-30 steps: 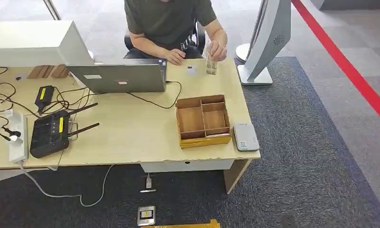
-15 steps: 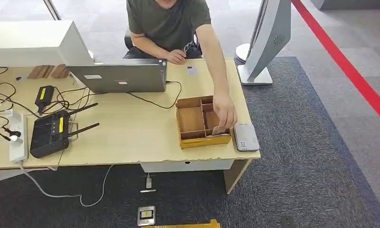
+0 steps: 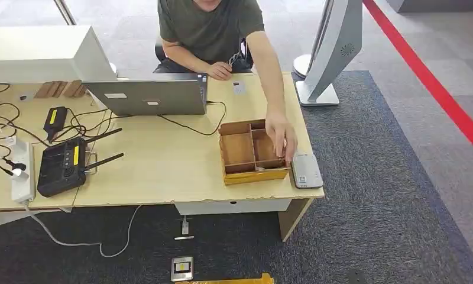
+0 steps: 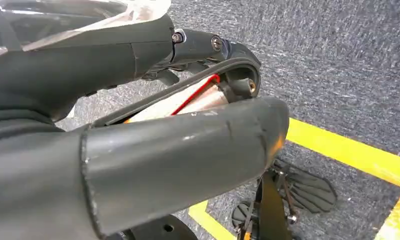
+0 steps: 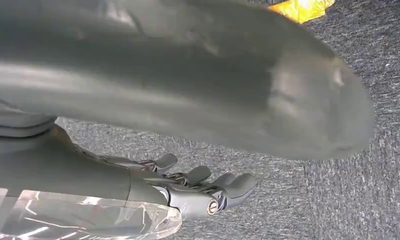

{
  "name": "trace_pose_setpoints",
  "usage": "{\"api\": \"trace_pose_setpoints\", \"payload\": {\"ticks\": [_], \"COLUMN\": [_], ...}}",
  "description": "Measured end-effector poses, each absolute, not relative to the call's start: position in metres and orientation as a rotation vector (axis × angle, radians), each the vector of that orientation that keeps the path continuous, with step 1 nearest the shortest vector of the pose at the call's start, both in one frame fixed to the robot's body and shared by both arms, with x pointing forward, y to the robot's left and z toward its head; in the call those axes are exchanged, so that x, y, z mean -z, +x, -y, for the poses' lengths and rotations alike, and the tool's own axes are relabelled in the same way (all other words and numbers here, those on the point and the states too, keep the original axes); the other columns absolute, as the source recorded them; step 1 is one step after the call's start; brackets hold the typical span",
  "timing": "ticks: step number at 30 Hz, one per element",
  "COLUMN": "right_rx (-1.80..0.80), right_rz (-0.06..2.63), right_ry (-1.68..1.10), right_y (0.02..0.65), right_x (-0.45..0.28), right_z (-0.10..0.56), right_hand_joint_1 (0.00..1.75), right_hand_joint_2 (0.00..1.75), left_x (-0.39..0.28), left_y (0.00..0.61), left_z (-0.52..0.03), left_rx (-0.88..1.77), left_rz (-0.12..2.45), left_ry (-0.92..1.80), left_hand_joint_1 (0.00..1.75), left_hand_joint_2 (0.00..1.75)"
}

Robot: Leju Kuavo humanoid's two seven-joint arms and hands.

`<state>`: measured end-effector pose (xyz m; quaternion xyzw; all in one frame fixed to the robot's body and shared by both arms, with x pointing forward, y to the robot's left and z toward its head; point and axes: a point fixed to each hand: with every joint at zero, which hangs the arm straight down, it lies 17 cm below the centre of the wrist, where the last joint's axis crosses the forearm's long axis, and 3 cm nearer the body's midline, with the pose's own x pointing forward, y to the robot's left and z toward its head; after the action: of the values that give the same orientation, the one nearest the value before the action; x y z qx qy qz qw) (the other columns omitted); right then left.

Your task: Pass the card to the sensor for recognition and then transmit it.

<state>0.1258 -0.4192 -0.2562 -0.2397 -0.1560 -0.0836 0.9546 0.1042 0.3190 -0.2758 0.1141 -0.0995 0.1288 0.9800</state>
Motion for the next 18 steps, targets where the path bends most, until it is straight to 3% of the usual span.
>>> {"api": "trace_pose_setpoints", "payload": {"ticks": [18], "right_rx": [0.169], "right_rz": [0.303], "right_ry": [-0.48], "right_y": [0.1234], "right_x": [0.2577], "right_z": [0.4157], "right_hand_joint_1": [0.0], "right_hand_joint_2": [0.0], "left_x": [0.2771], "left_y": [0.0999], "left_z": [-0.3135], "left_rx": [-0.266], "left_rz": [0.17], "left_ry": [0.204], "left_hand_joint_1": [0.0], "left_hand_joint_2": [0.0]}}
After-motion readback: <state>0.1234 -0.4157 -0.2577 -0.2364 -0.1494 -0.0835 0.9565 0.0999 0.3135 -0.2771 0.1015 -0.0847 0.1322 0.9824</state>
